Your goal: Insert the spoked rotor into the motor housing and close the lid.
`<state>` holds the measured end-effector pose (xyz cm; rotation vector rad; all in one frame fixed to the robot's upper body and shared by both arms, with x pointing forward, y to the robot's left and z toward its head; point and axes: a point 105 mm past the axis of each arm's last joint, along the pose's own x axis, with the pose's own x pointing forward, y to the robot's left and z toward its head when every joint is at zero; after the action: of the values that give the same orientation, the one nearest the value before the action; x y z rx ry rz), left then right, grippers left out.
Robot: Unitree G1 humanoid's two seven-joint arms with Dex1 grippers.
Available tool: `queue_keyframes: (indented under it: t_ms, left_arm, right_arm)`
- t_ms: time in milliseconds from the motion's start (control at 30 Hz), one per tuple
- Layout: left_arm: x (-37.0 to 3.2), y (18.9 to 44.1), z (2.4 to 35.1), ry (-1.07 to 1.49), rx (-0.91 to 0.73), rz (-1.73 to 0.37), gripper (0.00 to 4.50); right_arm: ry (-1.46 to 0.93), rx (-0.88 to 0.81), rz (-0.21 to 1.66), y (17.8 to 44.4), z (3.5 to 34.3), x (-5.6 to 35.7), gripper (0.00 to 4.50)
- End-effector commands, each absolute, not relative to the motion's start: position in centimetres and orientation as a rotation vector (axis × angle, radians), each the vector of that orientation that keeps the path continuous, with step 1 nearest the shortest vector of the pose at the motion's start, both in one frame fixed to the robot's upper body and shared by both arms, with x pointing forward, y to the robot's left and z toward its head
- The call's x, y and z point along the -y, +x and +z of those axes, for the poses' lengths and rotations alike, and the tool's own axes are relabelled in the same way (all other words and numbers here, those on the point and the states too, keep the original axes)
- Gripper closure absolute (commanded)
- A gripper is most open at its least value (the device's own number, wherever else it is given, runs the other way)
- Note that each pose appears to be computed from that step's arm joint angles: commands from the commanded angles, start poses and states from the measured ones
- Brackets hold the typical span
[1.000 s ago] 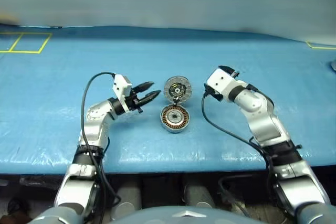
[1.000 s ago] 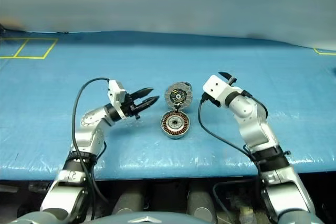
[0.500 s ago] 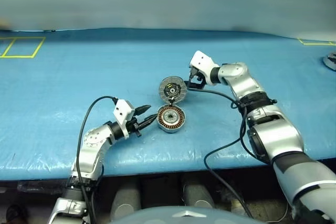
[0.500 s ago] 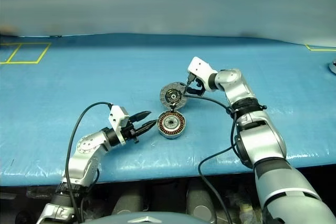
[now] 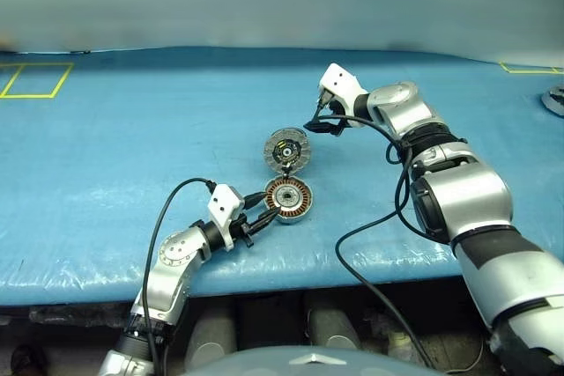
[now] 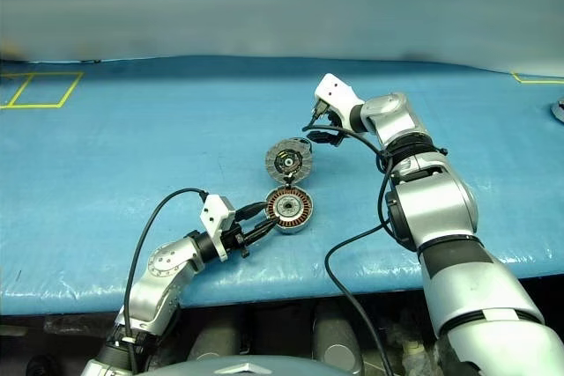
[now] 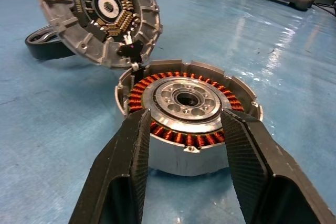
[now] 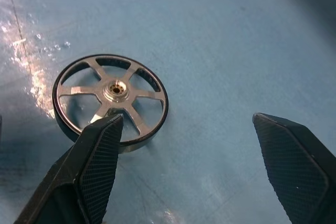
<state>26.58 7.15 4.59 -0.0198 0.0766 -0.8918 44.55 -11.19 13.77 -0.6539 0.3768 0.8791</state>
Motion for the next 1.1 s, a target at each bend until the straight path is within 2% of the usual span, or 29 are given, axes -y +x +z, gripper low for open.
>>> queue_keyframes:
  t_ms: [33,533,633,733,900,1100]
  left_arm:
    - [-7.1,25.6,5.1,-0.012,-0.057,-0.89,2.28]
    - [-8.0,23.9,3.9,0.007,-0.136,-0.864,2.28]
    - [-8.1,24.0,3.9,0.009,-0.136,-0.86,2.25]
    - [-8.0,24.1,3.9,0.008,-0.136,-0.857,2.25]
    - [-7.8,24.2,3.7,0.0,-0.139,-0.86,2.25]
    - [-7.9,24.4,3.7,0.002,-0.137,-0.858,2.25]
  right_arm:
    - [-0.686,-0.348,0.888,44.5,13.2,10.2,0.35]
    - [-0.611,-0.386,0.84,44.1,9.8,9.2,0.35]
    - [-0.61,-0.389,0.852,43.9,9.7,9.1,0.98]
    - [-0.651,-0.367,0.848,44.0,9.8,8.9,1.94]
    - [-0.681,-0.323,0.865,44.2,10.7,8.2,1.94]
    - [-0.723,-0.324,0.876,43.9,9.9,8.1,1.94]
